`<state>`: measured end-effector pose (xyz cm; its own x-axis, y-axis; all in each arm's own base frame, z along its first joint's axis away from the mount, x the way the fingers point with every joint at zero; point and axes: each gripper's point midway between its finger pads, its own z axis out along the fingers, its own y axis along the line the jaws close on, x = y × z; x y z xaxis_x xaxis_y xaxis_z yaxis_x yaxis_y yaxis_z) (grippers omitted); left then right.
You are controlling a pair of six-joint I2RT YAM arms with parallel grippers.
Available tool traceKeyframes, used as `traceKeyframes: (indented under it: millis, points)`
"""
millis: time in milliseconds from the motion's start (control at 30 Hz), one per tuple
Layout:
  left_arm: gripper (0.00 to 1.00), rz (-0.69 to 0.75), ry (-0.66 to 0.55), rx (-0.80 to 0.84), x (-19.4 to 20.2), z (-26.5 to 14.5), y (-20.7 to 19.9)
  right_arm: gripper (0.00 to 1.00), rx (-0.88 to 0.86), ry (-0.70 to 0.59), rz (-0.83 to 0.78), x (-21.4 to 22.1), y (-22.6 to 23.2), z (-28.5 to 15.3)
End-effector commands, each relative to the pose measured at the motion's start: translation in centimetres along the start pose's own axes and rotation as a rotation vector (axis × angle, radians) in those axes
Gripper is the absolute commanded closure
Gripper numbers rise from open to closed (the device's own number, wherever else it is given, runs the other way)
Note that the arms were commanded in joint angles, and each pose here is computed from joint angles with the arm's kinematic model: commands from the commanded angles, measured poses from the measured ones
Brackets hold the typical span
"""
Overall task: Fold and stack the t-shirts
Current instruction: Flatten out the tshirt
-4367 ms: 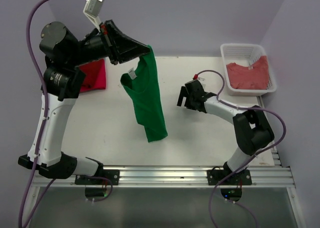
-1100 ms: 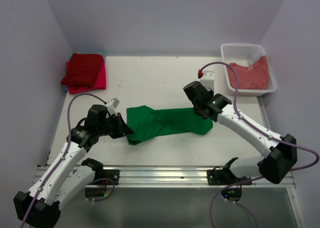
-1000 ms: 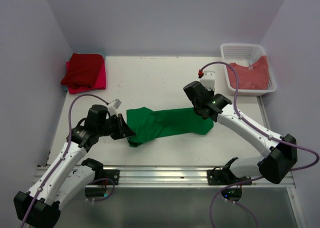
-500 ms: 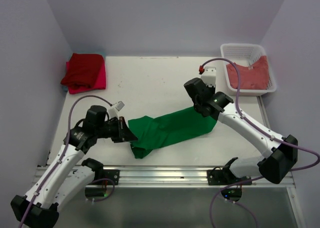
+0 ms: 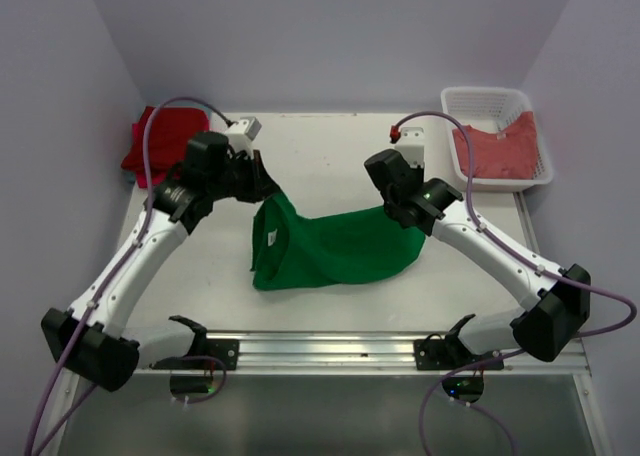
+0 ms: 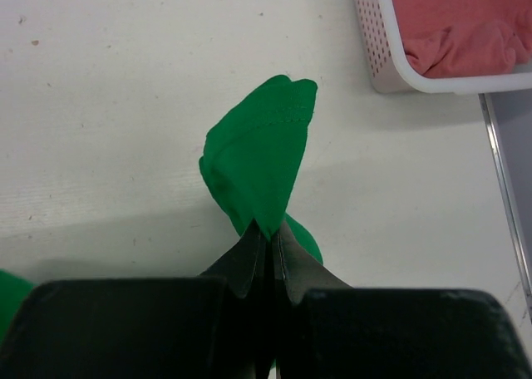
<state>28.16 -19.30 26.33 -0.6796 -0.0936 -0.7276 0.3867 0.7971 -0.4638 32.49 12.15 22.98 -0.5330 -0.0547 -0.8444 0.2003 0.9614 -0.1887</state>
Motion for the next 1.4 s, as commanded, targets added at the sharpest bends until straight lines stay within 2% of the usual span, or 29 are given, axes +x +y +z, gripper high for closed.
traceKeyframes:
  millis: [0,33,67,100,133,167,200,233,267,300,400,433,467,500,533,600,633,700,733,833,1000,1033,1067,1133,1167,1233,1267,1300,1367]
  points:
    - [1.0,0.134,-0.257,-0.142,-10.2,0.3,2.1,1.0,-0.016,-0.074,0.056,-3.1,0.4,-0.6]
    - [1.0,0.122,-0.244,-0.163,-11.1,1.9,3.5,1.0,-0.013,-0.078,0.057,-3.3,0.4,-0.6]
    - [1.0,0.101,-0.298,-0.177,-13.9,1.3,4.0,1.0,-0.012,-0.082,0.06,-3.5,0.5,-0.6]
    - [1.0,0.066,-0.333,-0.233,-15.8,0.8,6.7,1.0,-0.008,-0.086,0.063,-3.5,0.4,-0.5]
    - [1.0,0.05,-0.319,-0.246,-16.4,2.7,8.6,1.0,-0.004,-0.086,0.056,-3.5,0.6,-0.4]
    - [1.0,0.056,-0.37,-0.271,-19.2,2.0,9.3,1.0,0.001,-0.09,0.058,-3.7,0.6,-0.3]
    - [1.0,0.039,-0.378,-0.313,-20.4,1.8,10.9,1.0,0.011,-0.09,0.055,-3.7,0.5,-0.2]
    - [1.0,0.048,-0.327,-0.327,-20.3,3.1,12.1,1.0,0.023,-0.095,0.054,-3.8,0.4,-0.1]
    - [1.0,0.082,-0.382,-0.304,-22.9,1.8,10.6,1.0,0.027,-0.096,0.051,-3.8,0.4,-0.1]
    - [1.0,0.094,-0.377,-0.28,-23.1,1.5,9.7,1.0,0.032,-0.094,0.054,-3.7,0.3,0.0]
    - [1.0,0.166,-0.416,-0.279,-21.6,0.1,6.9,1.0,0.029,-0.097,0.065,-3.4,0.1,-0.1]
    - [1.0,0.172,-0.461,-0.309,-20.8,-1.9,5.7,1.0,0.022,-0.097,0.067,-3.3,0.1,-0.1]
    - [1.0,0.141,-0.353,-0.327,-15.8,0.7,7.2,1.0,0.018,-0.095,0.065,-3.0,0.1,-0.1]
    - [1.0,0.125,-0.313,-0.312,-13.2,1.6,6.7,1.0,0.014,-0.093,0.065,-2.8,0.2,-0.1]
    - [1.0,0.057,-0.222,-0.312,-8.1,2.6,8.0,1.0,0.015,-0.089,0.061,-2.5,0.2,0.1]
    - [1.0,-0.002,-0.131,-0.322,-3.1,3.4,9.4,1.0,0.014,-0.079,0.044,-2.2,0.3,0.2]
    - [1.0,-0.082,-0.058,-0.353,1.3,3.7,10.8,1.0,0.018,-0.072,0.034,-2.0,0.3,0.3]
    - [1.0,-0.131,0.001,-0.353,5.2,3.8,11.3,1.0,0.015,-0.063,0.017,-1.7,0.4,0.4]
    - [1.0,-0.176,0.047,-0.382,8.5,3.5,12.2,1.0,0.016,-0.059,0.012,-1.7,0.4,0.4]
    - [1.0,-0.237,0.138,-0.399,13.8,3.2,13.1,1.0,-0.003,-0.044,0.005,-1.3,0.7,0.4]
    - [0.99,-0.31,0.247,-0.432,18.6,2.5,13.8,1.0,-0.005,-0.038,0.0,-1.1,0.9,0.5]
    - [0.91,-0.332,0.25,-0.419,18.9,2.4,13.4,1.0,-0.002,-0.035,-0.003,-1.0,0.8,0.6]
    - [0.66,-0.345,0.246,-0.425,19.0,2.2,13.3,1.0,0.001,-0.036,-0.004,-1.0,0.8,0.6]
    - [0.46,-0.363,0.183,-0.408,17.8,1.6,12.6,1.0,0.007,-0.035,-0.007,-0.9,0.6,0.6]
    - [0.31,-0.36,0.144,-0.4,16.9,1.4,12.4,1.0,0.009,-0.034,-0.008,-0.8,0.6,0.7]
    - [0.19,-0.327,0.0,-0.363,13.7,0.8,11.6,1.0,0.008,-0.032,-0.009,-0.7,0.7,0.7]
    - [0.08,-0.291,-0.086,-0.334,11.3,0.3,11.0,1.0,0.006,-0.027,-0.012,-0.5,0.8,0.8]
    - [0.02,-0.266,-0.12,-0.316,10.1,0.3,10.6,1.0,0.006,-0.026,-0.014,-0.5,0.8,0.8]
    - [0.0,-0.232,-0.161,-0.316,8.4,0.5,10.5,1.0,0.0,-0.021,-0.013,-0.4,1.0,0.9]
